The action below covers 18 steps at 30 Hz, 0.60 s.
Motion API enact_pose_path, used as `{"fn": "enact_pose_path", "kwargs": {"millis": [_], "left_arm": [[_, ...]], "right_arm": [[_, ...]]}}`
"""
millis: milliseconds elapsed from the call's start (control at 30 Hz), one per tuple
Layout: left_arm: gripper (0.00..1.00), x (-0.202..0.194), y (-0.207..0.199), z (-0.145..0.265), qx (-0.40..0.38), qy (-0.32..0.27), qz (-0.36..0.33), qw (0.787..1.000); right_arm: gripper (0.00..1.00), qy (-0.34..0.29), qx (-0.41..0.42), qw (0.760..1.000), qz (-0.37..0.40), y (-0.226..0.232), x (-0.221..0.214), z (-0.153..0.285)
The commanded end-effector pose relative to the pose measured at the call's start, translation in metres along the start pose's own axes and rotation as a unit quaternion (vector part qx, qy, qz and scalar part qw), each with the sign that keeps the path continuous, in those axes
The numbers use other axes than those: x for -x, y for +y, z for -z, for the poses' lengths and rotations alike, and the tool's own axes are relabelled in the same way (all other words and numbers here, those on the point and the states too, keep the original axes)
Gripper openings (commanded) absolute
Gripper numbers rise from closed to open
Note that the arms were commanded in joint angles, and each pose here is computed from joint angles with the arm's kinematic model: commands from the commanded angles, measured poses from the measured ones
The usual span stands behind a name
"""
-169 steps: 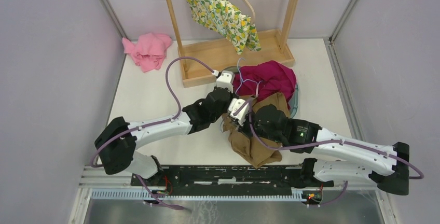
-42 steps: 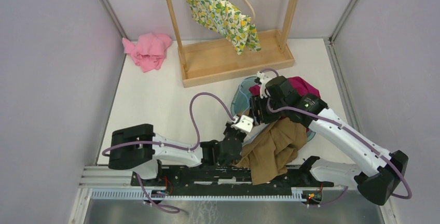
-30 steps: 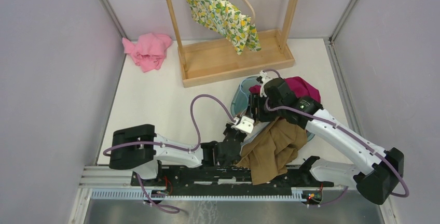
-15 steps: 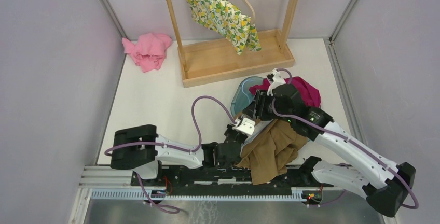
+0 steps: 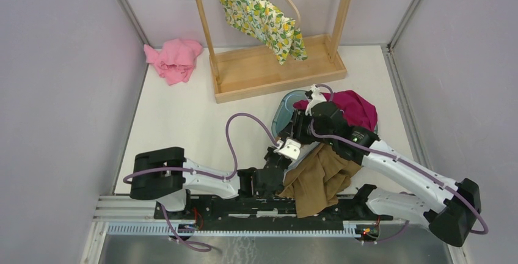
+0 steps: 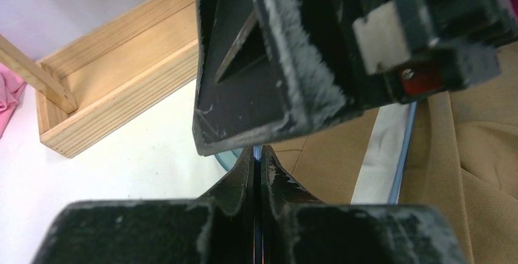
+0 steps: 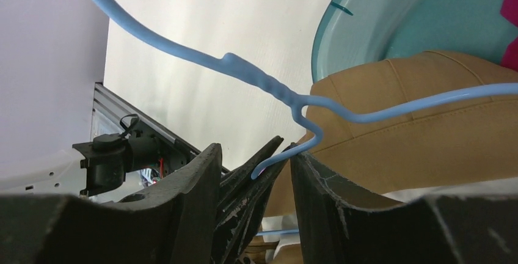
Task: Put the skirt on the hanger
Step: Hang the skirt on the hanger.
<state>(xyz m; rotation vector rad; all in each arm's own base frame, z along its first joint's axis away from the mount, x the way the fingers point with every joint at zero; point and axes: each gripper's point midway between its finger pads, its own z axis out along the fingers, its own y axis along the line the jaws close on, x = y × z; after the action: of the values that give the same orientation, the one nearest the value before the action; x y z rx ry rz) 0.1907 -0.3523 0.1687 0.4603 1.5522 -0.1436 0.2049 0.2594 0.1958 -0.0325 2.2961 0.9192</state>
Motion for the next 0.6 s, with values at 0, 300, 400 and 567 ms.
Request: {"fn": "enact_pose_path", "kwargs": {"millis": [0,300,400,567], "left_arm": [[0.03,0.010,-0.006,0.002,-0.011,-0.011,0.022,1.000],[0.03,0.012,-0.001,0.003,-0.002,-0.012,0.021,1.000],[0.03,0.014,0.002,0.003,0.004,-0.009,0.020,1.000],[0.30,0.024,0.006,0.005,0.007,-0.001,0.024,1.000]], "right_arm": [[0.50,-0.019,0.024,1.000,0.002,0.020,0.009,-0.008],[0.01,-0.004,0.020,1.000,0.011,0.019,-0.006,-0.017],[0.01,-0.009,0.013,1.000,0.018,0.017,-0.004,-0.013],[0.01,-0.017,0.001,1.000,0.023,0.011,-0.002,-0.011]]}}
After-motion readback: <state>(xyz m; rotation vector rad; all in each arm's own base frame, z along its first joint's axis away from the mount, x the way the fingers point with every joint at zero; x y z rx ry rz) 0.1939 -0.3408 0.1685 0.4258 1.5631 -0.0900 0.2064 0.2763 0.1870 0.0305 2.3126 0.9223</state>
